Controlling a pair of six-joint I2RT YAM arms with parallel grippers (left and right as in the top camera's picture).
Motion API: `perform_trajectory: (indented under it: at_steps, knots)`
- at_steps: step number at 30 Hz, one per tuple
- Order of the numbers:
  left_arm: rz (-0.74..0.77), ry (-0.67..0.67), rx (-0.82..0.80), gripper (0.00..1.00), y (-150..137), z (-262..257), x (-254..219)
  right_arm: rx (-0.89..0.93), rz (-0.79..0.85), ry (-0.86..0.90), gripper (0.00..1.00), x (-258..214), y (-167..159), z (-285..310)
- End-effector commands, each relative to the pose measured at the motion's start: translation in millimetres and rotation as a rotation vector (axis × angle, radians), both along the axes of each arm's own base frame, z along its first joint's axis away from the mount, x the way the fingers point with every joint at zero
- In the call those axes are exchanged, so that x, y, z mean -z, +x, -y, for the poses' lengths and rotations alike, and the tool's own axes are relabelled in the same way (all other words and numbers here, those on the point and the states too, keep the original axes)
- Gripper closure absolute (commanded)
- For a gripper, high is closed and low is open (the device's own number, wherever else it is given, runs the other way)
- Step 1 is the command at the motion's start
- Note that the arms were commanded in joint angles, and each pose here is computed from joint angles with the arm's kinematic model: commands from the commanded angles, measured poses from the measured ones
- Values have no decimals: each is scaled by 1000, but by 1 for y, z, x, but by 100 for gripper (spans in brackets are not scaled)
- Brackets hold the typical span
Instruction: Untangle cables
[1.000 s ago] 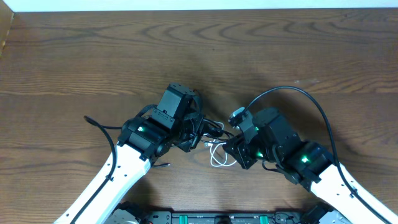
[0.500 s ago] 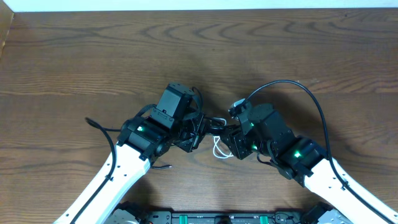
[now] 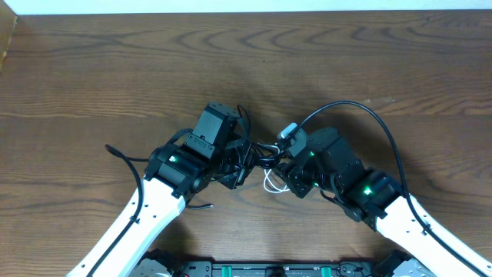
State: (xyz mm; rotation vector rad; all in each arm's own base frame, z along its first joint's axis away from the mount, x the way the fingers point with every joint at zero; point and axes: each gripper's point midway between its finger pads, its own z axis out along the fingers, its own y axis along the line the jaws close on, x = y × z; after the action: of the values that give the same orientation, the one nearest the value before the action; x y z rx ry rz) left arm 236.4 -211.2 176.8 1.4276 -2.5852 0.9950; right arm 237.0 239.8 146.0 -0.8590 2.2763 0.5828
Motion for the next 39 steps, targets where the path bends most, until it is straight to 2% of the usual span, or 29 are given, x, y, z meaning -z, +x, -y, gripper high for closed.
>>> perform_trajectory:
  at_steps: [1, 14, 28, 39]
  knots:
    - [3, -25, 52, 92, -7, 6, -6, -10, 59, -35, 54, -2, 6, 3]
    - [11, -12, 40, 92, -4, 3, -5, -44, 79, 14, 53, -24, -10, 6]
    - [3, -25, 50, 92, -6, 5, -6, -46, 58, 10, 61, -17, -7, 2]
    - [28, 3, 52, 92, -3, 1, -4, 82, 75, -46, 53, -13, 6, 20]
